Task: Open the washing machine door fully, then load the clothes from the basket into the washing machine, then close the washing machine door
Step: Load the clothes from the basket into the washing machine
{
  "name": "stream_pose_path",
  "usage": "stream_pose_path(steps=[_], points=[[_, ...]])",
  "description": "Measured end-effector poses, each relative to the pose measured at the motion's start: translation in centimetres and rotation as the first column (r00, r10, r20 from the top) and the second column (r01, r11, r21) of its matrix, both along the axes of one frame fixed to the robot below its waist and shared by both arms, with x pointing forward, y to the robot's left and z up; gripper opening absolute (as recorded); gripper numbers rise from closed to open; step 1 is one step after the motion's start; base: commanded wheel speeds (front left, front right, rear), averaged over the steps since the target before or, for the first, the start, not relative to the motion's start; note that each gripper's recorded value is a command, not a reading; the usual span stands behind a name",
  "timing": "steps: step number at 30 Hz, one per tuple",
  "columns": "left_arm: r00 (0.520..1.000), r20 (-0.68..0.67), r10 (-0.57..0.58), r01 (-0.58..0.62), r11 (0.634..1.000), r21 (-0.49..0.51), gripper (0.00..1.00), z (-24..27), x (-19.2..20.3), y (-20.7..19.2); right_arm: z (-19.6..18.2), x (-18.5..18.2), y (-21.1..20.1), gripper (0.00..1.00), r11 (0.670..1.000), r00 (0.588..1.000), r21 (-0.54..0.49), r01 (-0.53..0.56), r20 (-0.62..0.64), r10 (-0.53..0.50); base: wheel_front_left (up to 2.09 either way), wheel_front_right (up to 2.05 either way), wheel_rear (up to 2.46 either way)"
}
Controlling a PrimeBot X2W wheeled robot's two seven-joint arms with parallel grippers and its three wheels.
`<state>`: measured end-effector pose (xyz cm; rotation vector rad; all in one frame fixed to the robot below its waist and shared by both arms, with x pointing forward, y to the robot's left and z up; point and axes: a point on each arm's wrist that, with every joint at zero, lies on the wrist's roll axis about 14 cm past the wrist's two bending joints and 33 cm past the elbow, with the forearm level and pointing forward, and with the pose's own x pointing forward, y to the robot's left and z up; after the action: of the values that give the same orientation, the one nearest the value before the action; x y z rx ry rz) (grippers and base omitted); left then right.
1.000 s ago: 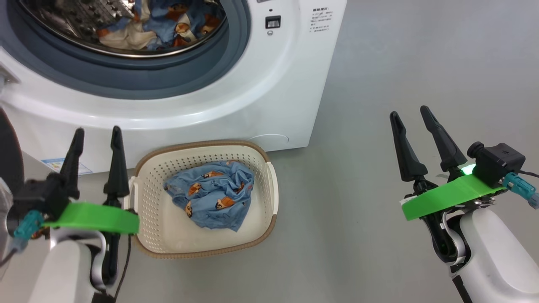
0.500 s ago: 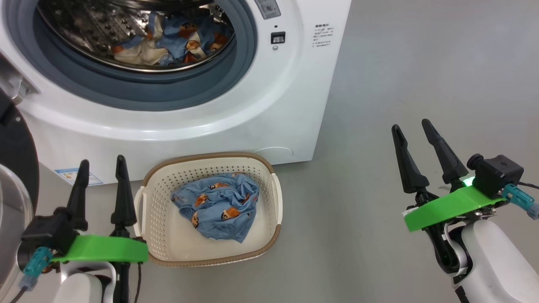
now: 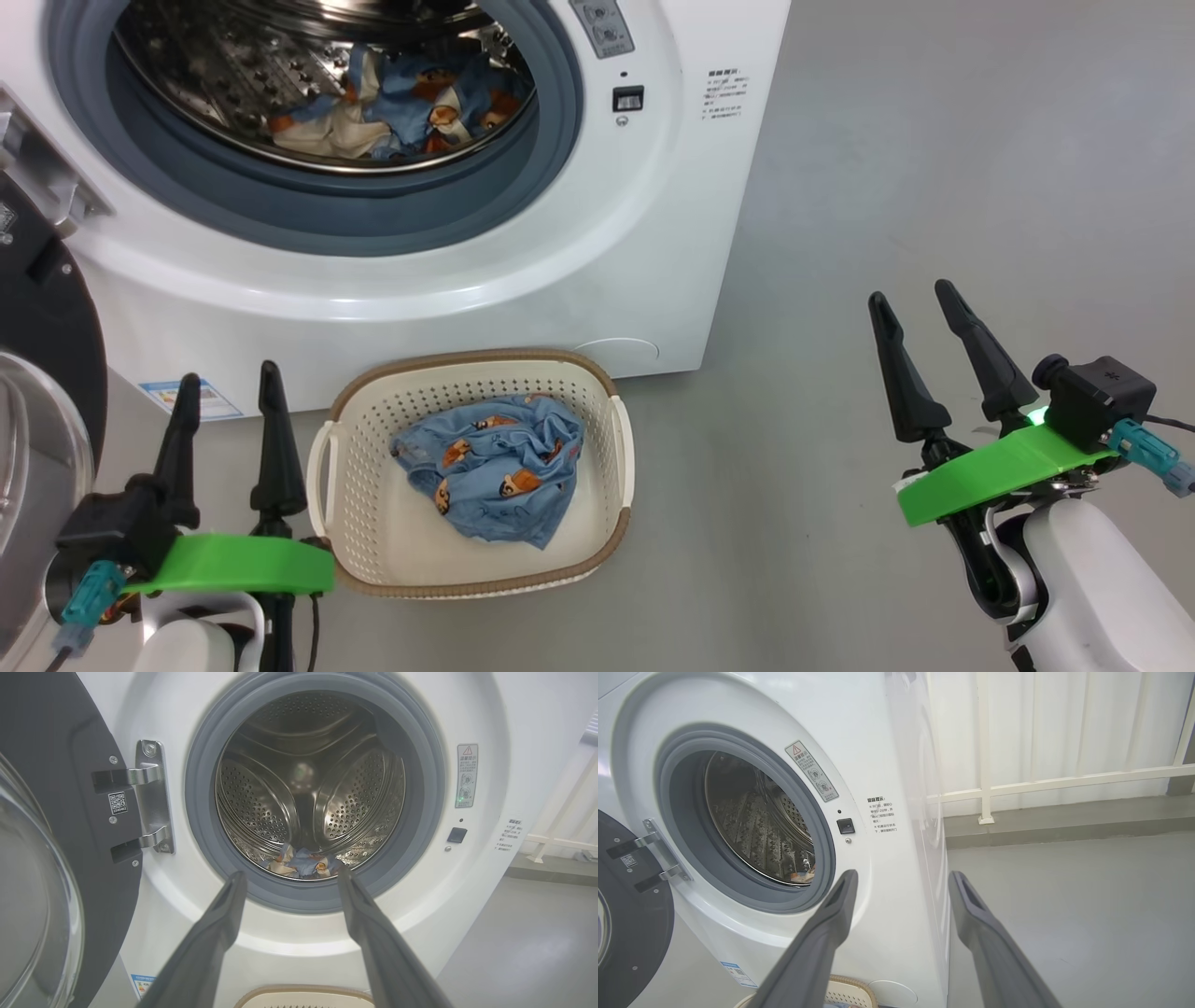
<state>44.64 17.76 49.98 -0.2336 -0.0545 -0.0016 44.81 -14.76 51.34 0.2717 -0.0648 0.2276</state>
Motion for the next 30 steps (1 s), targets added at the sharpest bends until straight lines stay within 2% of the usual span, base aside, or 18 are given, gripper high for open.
stream_pose_path(steps=[30], points=[[1.000, 0.017, -0.019, 0.020, 0.999, -0.025, 1.00, 0.8, -0.9, -0.9, 0.4, -1.2, 0.2, 1.00, 1.000, 1.000, -0.001, -0.014, 0.003, 0.014, 0.00, 0.00, 0.00]])
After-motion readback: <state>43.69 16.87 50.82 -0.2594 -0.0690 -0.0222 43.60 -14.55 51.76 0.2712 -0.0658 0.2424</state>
